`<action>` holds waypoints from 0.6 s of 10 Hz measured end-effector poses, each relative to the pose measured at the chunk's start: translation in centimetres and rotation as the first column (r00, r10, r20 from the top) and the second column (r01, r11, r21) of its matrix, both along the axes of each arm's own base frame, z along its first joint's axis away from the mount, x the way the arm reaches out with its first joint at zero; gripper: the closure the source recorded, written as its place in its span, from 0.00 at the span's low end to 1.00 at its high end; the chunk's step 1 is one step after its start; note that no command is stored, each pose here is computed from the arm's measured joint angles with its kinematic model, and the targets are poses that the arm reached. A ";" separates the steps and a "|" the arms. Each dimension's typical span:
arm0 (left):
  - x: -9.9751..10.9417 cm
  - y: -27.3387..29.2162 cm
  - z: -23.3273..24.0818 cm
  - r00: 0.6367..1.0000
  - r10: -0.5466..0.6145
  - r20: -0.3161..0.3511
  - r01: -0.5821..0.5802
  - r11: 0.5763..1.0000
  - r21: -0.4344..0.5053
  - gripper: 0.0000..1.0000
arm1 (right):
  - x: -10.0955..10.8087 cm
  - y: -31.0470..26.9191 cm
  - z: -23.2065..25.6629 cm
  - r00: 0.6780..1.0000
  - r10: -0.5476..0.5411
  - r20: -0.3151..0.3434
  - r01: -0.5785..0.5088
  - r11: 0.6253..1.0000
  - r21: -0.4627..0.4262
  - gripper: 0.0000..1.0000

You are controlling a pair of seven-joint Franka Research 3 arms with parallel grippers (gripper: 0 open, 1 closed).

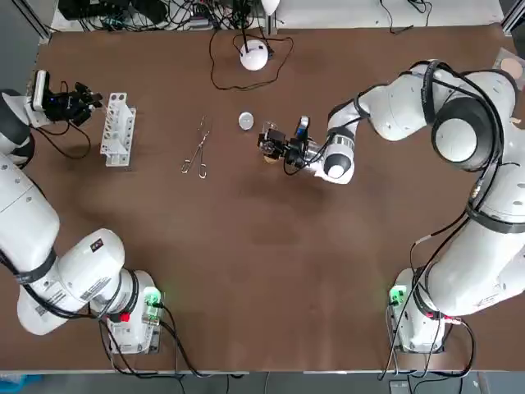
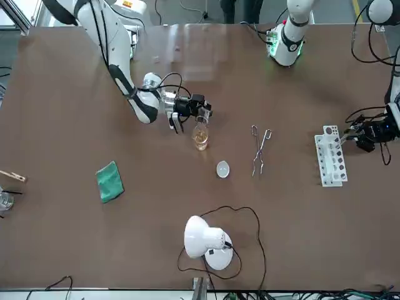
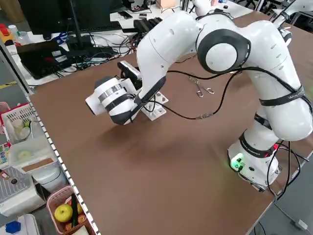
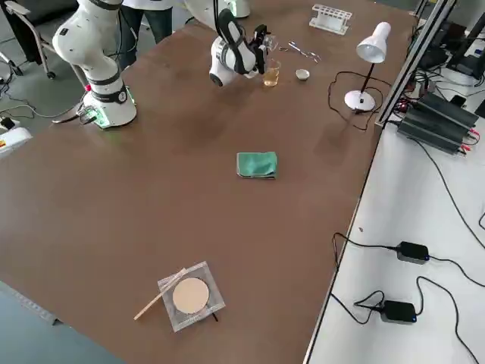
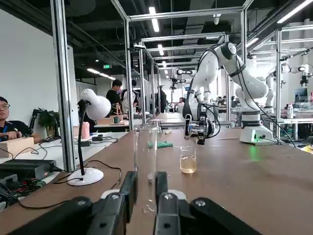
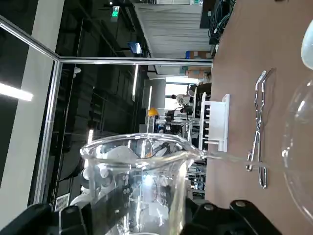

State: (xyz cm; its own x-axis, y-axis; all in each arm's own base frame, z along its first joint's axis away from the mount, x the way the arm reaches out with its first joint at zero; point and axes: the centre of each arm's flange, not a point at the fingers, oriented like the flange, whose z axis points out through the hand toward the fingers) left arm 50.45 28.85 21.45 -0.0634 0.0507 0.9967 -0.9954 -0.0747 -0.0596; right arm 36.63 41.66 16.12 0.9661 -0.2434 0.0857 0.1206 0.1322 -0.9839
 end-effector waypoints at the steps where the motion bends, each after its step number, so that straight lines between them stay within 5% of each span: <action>1: 0.2 -0.2 0.0 1.000 -0.003 -0.004 0.003 1.000 -0.001 0.79 | 0.1 -0.1 0.0 1.000 -0.002 -0.005 0.002 1.000 0.001 0.62; 6: 1.4 0.1 -0.5 1.000 0.009 -0.022 -0.009 1.000 -0.005 0.79 | 0.4 -0.4 0.0 0.999 -0.003 -0.047 0.004 1.000 0.011 0.62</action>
